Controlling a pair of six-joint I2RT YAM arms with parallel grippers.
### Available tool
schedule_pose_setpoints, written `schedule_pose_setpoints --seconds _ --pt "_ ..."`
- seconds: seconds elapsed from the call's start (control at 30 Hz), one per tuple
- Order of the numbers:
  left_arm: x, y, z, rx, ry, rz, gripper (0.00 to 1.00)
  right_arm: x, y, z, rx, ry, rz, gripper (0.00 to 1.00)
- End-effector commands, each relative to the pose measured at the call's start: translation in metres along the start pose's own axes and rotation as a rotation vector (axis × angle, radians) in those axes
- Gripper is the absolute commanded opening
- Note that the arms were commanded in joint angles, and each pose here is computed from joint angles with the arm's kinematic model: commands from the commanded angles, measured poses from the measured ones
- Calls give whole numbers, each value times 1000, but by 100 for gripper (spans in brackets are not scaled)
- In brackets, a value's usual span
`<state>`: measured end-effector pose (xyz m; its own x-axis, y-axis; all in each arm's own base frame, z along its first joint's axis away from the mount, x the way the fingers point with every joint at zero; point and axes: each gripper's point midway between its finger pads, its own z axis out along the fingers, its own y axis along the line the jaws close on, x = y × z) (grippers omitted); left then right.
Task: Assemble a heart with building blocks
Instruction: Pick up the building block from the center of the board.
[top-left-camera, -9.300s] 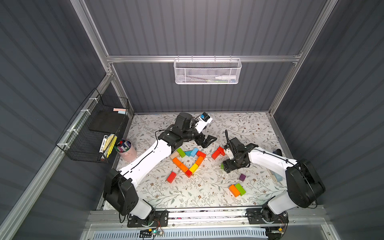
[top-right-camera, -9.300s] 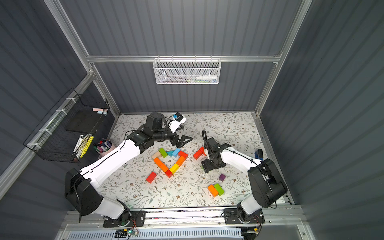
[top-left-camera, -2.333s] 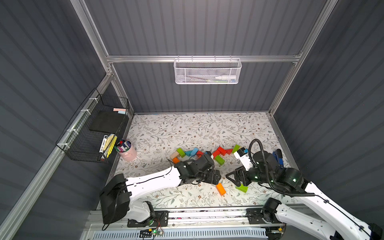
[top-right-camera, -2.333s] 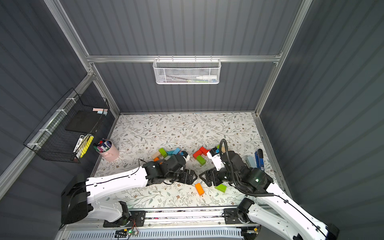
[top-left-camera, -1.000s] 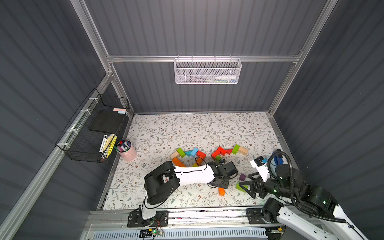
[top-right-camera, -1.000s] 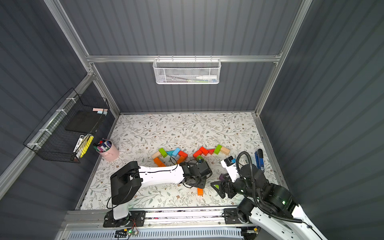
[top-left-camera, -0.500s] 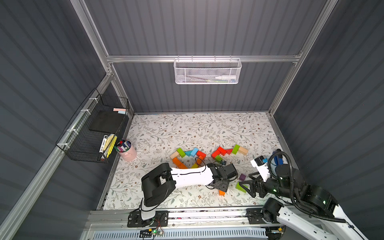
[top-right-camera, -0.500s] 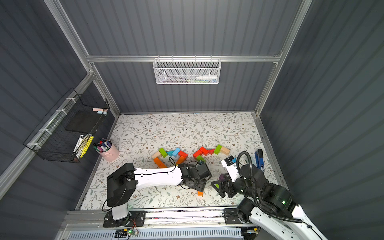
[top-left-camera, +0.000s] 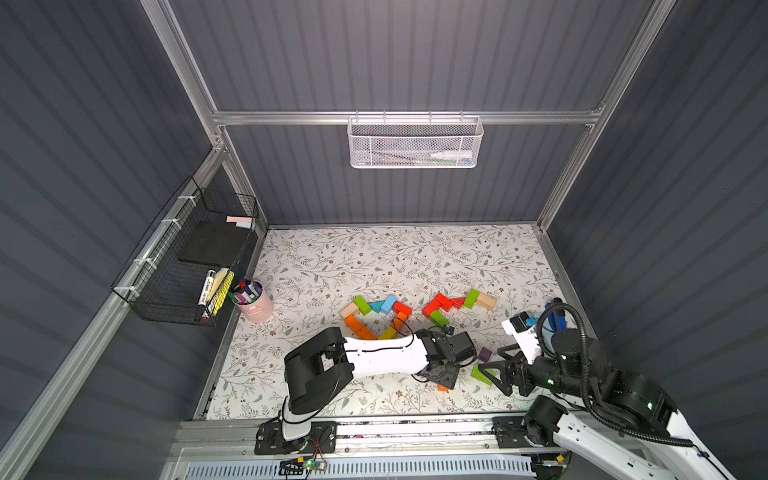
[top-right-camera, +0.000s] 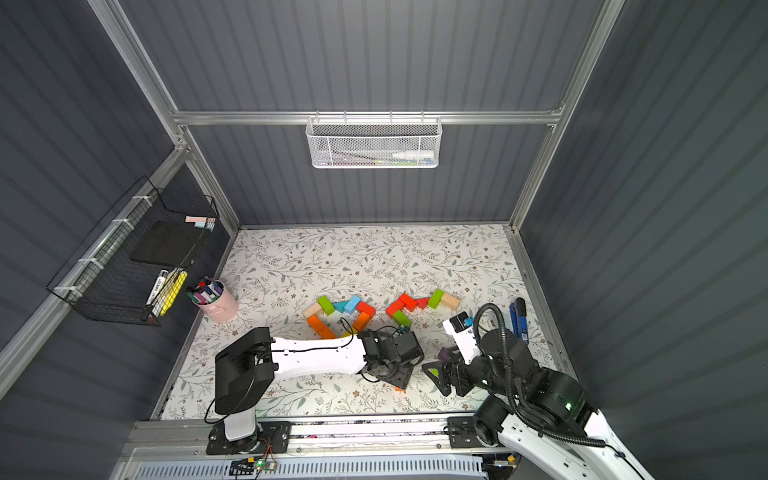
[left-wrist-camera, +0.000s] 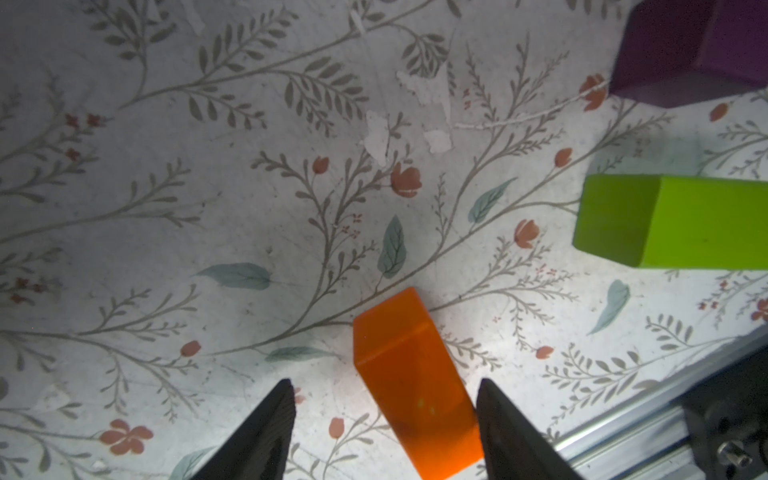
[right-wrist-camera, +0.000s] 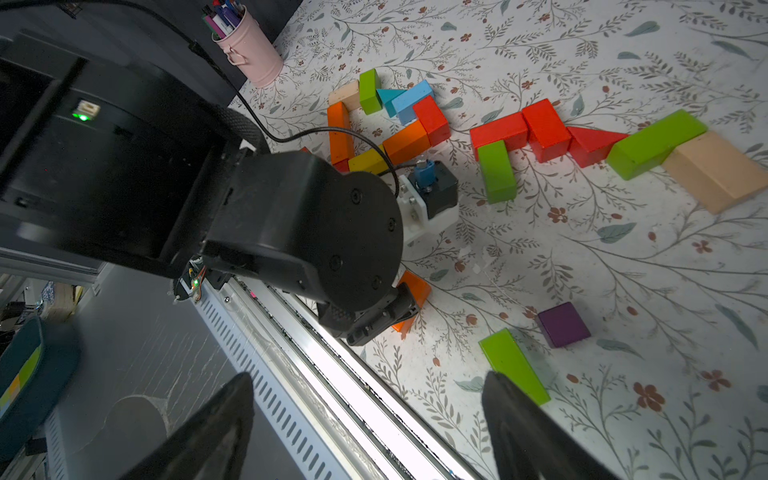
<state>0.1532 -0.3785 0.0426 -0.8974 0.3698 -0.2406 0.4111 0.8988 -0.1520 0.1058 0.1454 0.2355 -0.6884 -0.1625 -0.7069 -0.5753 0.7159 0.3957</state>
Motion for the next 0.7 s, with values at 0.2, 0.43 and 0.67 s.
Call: schedule_pose_setpoints --seconds 0.2,0.43,0.67 --pt "17 13 6 -42 56 11 57 1 8 -8 -48 -26 -21 93" --pt "9 8 4 -27 22 64 42 3 13 -27 -55 -20 -45 99" --pt "-10 -7 -2 -3 -32 180 27 9 3 -59 -7 -113 -66 99"
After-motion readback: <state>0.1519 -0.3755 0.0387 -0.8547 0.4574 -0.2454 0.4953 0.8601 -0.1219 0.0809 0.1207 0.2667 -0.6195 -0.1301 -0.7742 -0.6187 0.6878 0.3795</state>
